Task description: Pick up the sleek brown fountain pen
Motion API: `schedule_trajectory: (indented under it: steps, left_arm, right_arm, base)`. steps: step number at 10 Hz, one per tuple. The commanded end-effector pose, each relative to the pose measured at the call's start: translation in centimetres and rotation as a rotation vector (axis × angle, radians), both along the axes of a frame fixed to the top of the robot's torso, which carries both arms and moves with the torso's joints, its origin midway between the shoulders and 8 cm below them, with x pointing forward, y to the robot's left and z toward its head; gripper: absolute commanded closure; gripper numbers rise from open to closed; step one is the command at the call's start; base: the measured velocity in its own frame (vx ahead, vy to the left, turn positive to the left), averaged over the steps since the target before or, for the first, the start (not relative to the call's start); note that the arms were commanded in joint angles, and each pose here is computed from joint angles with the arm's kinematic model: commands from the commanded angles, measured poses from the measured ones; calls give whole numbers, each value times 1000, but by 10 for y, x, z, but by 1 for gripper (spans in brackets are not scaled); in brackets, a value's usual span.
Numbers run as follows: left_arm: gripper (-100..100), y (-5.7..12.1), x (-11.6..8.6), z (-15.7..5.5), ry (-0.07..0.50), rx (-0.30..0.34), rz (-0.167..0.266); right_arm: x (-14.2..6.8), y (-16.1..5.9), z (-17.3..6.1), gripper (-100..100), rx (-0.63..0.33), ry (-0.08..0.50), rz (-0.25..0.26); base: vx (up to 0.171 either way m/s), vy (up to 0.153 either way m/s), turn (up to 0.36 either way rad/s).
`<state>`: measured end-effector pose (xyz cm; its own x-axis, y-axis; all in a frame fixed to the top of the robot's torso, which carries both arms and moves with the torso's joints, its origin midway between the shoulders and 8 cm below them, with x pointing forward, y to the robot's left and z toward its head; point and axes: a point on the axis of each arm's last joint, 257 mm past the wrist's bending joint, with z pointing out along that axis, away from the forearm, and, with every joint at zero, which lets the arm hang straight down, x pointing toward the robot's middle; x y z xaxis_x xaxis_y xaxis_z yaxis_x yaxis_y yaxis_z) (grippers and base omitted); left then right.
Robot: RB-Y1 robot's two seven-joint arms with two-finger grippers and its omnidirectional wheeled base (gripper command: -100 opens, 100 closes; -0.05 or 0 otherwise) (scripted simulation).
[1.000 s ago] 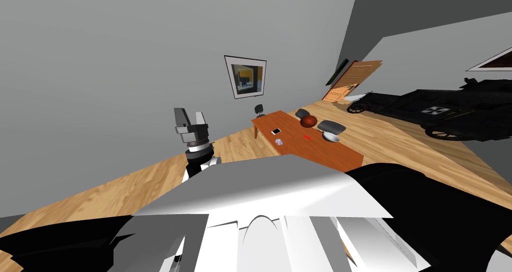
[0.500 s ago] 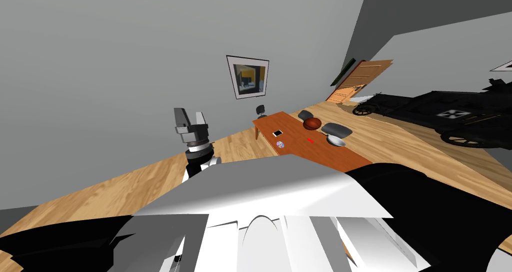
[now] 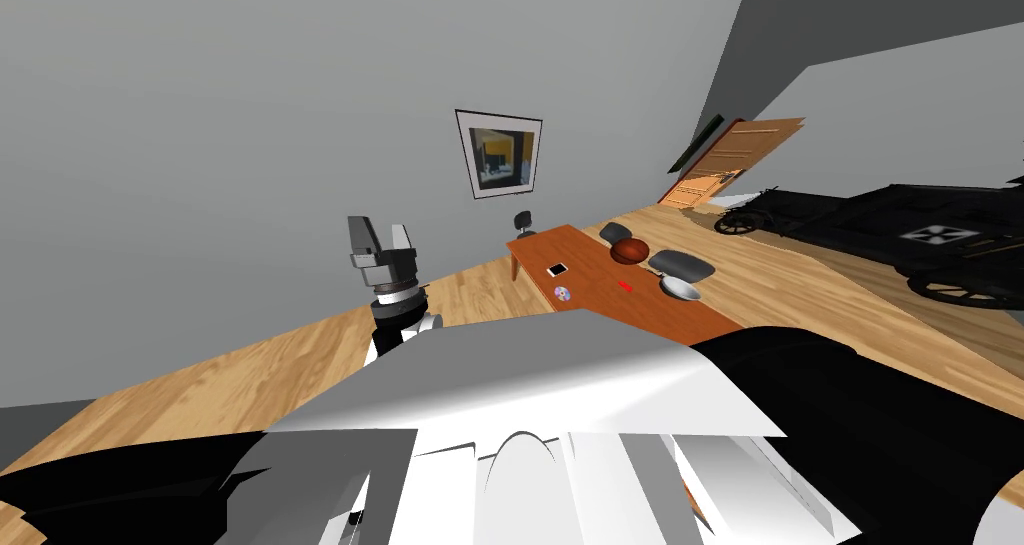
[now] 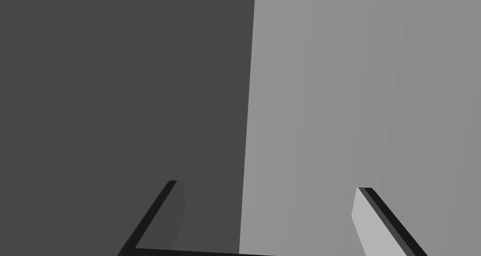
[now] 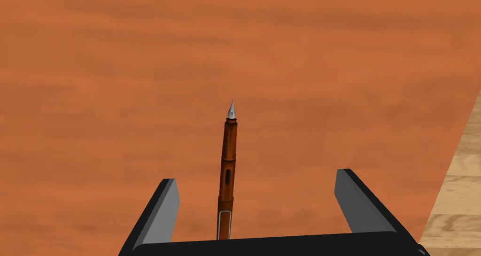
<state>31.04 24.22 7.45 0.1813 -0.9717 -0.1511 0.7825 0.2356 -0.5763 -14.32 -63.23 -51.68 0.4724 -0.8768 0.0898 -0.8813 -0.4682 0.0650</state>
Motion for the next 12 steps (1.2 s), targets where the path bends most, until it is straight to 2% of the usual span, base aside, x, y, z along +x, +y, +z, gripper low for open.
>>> schedule_trajectory:
  steps: [1, 3, 4, 5, 6, 7, 8, 10, 12]
  left_arm:
    - [0, 0, 0, 0, 0, 0, 0]
    - [0, 0, 0, 0, 0, 0, 0]
    - [0, 0, 0, 0, 0, 0, 0]
    - [0, 0, 0, 0, 0, 0, 0]
    - [0, 0, 0, 0, 0, 0, 0]
    - [0, 0, 0, 0, 0, 0, 0]
    - [0, 0, 0, 0, 0, 0, 0]
    - [0, 0, 0, 0, 0, 0, 0]
    - [0, 0, 0, 0, 0, 0, 0]
  right_arm:
    - [-10, 17, -3, -100, 51, 4, -68]
    - [-10, 17, -3, -100, 51, 4, -68]
    - [-18, 30, -5, -100, 92, 7, -129]
    - [-20, 34, -5, -100, 104, 8, -146]
    - [-18, 29, -4, -100, 91, 7, -129]
    - [-18, 31, -5, 0, 95, 7, -133]
    - [-14, 41, -17, -100, 95, 8, -125]
    - [-10, 52, -30, -100, 96, 8, -115]
    - [-10, 51, -30, -100, 95, 7, -114]
  base:
    - [52, -28, 81]
    - [23, -20, 14]
    - [28, -16, 53]
    - [37, -27, 62]
    - [14, -14, 12]
    - [0, 0, 0]
    - [2, -35, -58]
    - [3, -80, -51]
    - [6, -37, -3]
